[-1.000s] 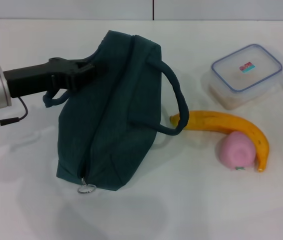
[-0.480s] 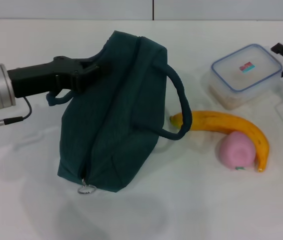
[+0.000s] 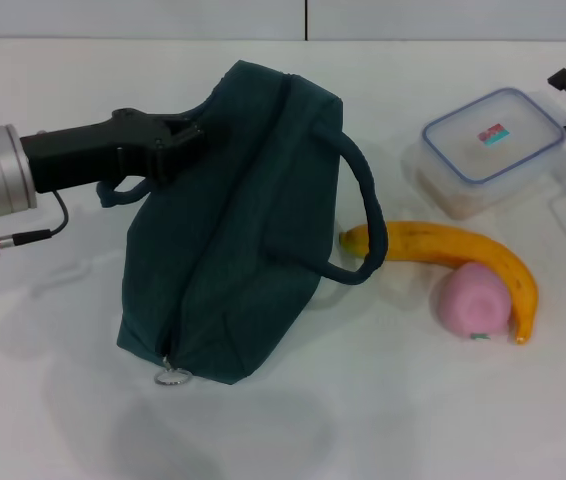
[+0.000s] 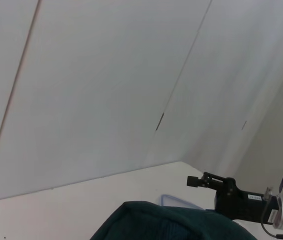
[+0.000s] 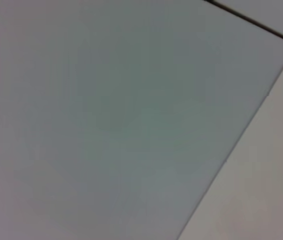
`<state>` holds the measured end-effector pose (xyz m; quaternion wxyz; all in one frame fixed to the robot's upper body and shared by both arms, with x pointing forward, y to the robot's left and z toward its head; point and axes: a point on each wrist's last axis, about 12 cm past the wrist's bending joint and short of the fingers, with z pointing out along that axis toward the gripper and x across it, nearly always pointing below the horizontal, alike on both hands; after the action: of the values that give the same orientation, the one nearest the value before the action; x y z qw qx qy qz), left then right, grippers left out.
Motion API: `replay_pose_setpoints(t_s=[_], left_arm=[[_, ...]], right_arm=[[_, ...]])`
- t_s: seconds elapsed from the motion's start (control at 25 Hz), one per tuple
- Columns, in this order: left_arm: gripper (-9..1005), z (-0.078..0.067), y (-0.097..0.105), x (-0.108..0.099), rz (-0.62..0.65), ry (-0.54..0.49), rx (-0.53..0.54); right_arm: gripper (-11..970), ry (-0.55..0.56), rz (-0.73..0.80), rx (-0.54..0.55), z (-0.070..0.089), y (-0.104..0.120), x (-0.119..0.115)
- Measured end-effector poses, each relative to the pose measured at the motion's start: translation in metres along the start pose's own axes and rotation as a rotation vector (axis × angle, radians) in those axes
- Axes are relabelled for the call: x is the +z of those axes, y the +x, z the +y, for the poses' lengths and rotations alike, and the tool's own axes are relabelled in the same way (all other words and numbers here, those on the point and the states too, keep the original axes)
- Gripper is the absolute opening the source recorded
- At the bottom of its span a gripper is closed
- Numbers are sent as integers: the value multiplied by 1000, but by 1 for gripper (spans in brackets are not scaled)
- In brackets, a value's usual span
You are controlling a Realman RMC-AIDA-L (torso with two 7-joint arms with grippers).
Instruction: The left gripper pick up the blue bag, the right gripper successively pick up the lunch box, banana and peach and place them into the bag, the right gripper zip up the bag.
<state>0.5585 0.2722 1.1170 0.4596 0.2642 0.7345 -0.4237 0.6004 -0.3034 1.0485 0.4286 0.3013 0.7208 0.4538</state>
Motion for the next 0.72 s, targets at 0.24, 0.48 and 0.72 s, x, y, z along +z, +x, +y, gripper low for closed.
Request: replay_pose_setpoints(t_s=[0.24, 0.48, 0.72], left_arm=[[41, 0, -3, 3, -6, 3, 14], [41, -1, -3, 5, -10, 8, 23], [41, 0, -3, 9, -18, 17, 31]], right_arm=[[810, -5, 16, -2, 4, 0, 4], [810, -6, 55, -4, 11, 4, 12], [809, -49, 65, -28, 18, 7, 15]])
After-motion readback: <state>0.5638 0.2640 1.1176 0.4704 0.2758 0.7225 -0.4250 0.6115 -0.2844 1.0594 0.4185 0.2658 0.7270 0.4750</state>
